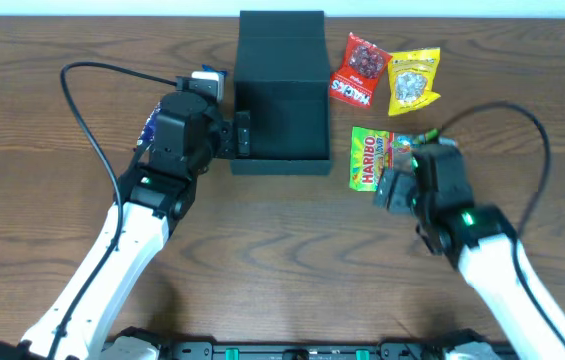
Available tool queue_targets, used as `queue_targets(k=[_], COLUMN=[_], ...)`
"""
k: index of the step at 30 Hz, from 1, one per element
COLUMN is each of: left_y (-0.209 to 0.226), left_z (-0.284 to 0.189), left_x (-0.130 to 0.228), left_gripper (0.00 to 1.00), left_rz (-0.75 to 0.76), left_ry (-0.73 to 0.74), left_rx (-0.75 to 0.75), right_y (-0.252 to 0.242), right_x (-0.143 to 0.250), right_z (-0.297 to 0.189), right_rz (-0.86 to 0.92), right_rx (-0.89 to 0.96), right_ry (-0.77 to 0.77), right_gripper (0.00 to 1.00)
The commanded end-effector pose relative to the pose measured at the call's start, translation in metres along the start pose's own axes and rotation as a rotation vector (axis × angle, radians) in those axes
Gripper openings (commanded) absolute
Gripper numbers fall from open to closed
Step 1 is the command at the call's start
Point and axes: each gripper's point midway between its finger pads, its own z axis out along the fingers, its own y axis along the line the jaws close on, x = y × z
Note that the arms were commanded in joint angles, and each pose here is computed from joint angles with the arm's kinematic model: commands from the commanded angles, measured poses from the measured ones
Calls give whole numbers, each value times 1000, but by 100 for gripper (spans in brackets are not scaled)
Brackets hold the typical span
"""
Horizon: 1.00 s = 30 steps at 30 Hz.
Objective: Pack container
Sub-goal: 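Reach the right gripper to the green Haribo bag and grasp it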
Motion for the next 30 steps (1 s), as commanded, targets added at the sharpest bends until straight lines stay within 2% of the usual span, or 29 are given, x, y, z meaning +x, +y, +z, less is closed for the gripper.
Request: queue_targets(k=[1, 5, 7, 8, 9, 11, 14, 21, 26, 30], left_y=[0, 1, 1, 1, 1, 1, 2, 2, 1, 1], left_z=[-4, -3, -3, -3, -3, -3, -3, -3, -3, -3], left_x=[-2, 1, 2, 2, 2, 2, 2, 2, 2, 1], left_gripper=[95, 95, 95, 95, 95, 95, 95, 95, 95, 95], left_rz=[42, 42, 42, 42, 42, 42, 42, 42, 42, 42], left_ry=[-8, 3, 7, 8, 7, 6, 7, 7, 6, 6], left_rx=[0, -2, -3, -3, -3, -6, -6, -6, -6, -6], right_y=[-16, -20, -22, -22, -23, -22, -25, -21, -8, 1], right_x=[-13, -15, -14, -12, -8, 1, 11, 20, -24, -48], right_z=[26, 66, 83, 88, 96, 104, 113, 106, 75, 71], right_rz=[-23, -6, 2, -2, -4, -9, -16, -19, -7, -13], right_rx=[125, 156, 163, 164, 168, 166, 178, 159, 134, 98], right_ry=[18, 63, 79, 86, 101, 134, 170, 241, 162, 87], right_gripper=[99, 98, 94, 90, 81, 68, 56, 64, 68, 70])
